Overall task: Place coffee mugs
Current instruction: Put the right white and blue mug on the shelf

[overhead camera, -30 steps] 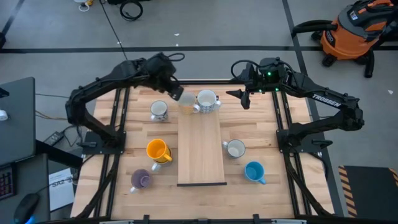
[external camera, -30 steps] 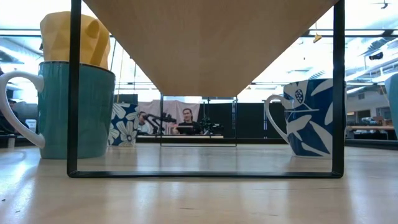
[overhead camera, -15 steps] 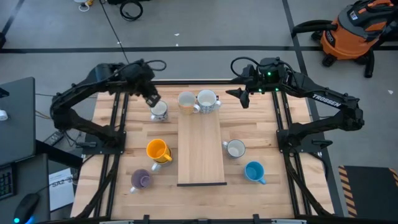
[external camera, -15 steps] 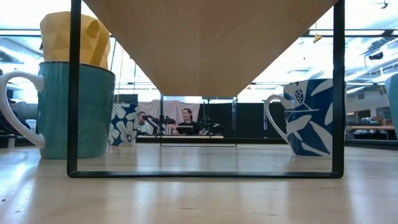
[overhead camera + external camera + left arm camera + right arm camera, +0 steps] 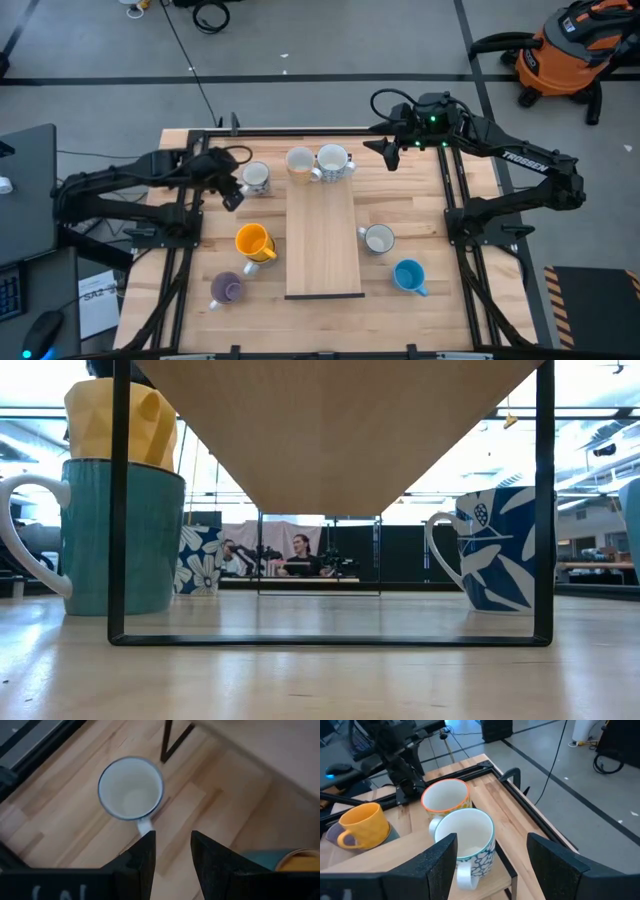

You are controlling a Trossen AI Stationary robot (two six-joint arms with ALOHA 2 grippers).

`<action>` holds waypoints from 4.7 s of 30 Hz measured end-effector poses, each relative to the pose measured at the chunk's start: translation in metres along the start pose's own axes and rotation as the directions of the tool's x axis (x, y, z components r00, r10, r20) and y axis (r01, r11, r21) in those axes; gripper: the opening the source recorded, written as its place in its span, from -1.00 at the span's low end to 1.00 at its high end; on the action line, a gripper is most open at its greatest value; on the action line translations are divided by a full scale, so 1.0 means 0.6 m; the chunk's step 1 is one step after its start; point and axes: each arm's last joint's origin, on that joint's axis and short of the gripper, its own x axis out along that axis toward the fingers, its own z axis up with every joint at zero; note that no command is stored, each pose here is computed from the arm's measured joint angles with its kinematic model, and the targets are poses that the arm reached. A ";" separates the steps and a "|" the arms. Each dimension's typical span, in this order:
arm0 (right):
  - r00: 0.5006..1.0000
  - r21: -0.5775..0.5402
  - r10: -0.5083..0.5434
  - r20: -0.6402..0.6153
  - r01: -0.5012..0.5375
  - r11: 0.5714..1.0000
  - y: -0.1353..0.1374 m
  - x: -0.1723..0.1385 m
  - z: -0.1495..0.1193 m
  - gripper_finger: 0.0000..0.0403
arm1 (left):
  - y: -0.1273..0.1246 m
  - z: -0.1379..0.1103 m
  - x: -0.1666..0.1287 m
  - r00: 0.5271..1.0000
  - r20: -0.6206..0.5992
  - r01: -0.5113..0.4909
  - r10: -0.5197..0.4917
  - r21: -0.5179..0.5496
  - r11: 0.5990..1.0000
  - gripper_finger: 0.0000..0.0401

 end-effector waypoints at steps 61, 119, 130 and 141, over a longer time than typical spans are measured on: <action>1.000 0.041 0.001 -0.002 -0.001 0.999 0.000 0.000 0.000 0.22 | 0.115 0.041 0.151 0.966 -0.228 -0.211 0.124 -0.411 0.887 -0.35; 1.000 0.040 0.002 -0.003 -0.001 0.999 0.000 0.000 -0.001 0.22 | 0.101 0.000 0.191 0.960 -0.255 -0.210 0.113 -0.398 0.893 -0.78; 1.000 0.041 0.001 -0.004 -0.001 0.999 0.000 0.000 -0.001 0.22 | 0.111 0.059 0.146 0.977 -0.170 -0.147 0.133 -0.075 0.986 -0.87; 1.000 0.041 0.001 -0.005 -0.001 0.999 0.000 0.000 -0.001 0.22 | 0.109 0.098 0.101 0.984 -0.118 -0.124 0.131 0.060 0.990 -0.85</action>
